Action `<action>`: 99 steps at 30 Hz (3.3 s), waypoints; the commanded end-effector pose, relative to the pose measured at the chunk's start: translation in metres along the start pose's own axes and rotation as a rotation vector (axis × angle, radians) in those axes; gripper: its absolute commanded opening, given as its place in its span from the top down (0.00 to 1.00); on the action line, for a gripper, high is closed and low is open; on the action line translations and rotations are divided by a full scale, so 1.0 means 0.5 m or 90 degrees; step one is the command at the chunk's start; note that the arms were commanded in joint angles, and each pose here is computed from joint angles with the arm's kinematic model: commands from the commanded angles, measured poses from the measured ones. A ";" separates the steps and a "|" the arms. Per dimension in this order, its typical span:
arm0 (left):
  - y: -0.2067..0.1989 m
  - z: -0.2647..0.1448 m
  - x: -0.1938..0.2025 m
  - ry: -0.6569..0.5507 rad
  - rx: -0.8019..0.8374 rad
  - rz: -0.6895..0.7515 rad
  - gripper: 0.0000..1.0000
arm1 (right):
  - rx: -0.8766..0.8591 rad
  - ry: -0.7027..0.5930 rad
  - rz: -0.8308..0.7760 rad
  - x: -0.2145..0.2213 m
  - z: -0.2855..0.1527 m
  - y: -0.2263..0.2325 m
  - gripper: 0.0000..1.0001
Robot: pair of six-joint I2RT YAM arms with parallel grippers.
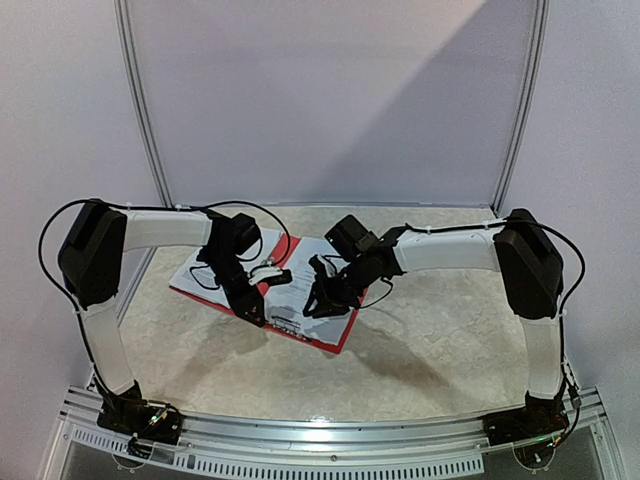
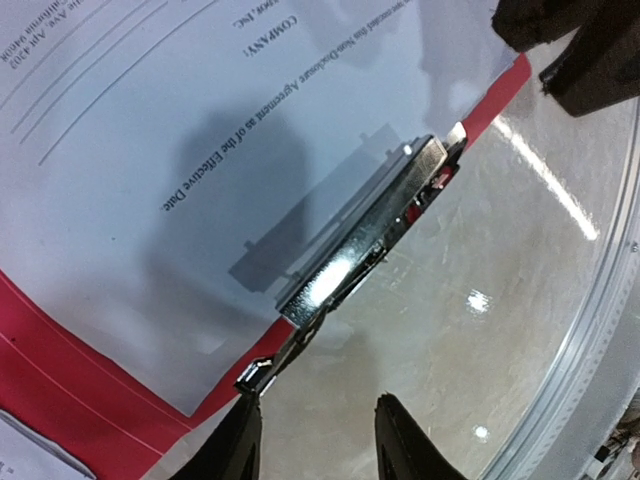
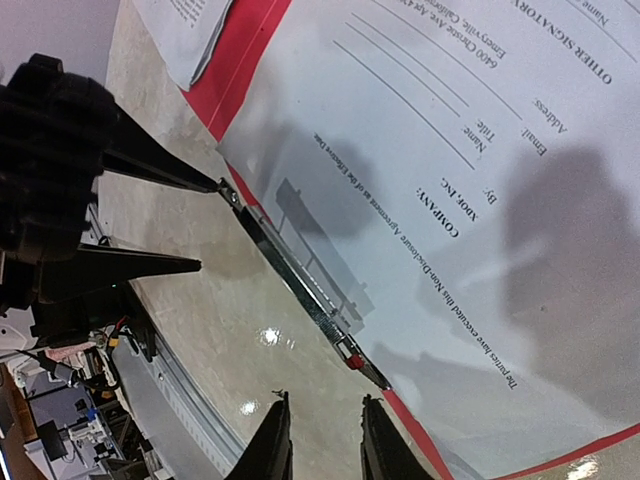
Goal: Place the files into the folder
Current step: Close the spring clip on the folder with some files.
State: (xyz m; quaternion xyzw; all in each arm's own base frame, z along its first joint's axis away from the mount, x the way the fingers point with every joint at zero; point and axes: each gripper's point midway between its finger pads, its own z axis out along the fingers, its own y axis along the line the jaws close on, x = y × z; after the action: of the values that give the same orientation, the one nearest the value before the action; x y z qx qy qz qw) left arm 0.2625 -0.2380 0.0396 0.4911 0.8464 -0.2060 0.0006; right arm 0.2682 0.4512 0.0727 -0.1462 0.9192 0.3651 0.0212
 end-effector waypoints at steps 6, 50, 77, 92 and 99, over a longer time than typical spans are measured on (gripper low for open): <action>0.006 0.013 -0.015 0.001 0.007 -0.003 0.61 | 0.008 -0.018 -0.010 -0.005 -0.031 0.001 0.76; 0.035 -0.002 -0.025 -0.006 -0.065 0.003 0.62 | 0.011 -0.017 -0.018 -0.005 -0.037 -0.002 0.74; 0.014 0.025 -0.011 0.021 -0.022 -0.003 0.68 | 0.016 -0.016 -0.020 -0.004 -0.040 -0.008 0.74; -0.015 -0.001 -0.030 -0.005 0.011 0.000 0.70 | 0.019 -0.019 -0.021 -0.005 -0.047 -0.009 0.74; -0.036 -0.004 -0.039 -0.015 0.037 -0.006 0.71 | 0.022 -0.022 -0.021 -0.006 -0.050 -0.011 0.74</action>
State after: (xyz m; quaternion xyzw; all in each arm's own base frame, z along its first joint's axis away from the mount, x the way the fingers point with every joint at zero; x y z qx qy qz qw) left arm 0.2650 -0.2482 0.0387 0.4813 0.8503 -0.2128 -0.0066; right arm 0.2714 0.4392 0.0748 -0.1542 0.9226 0.3523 0.0315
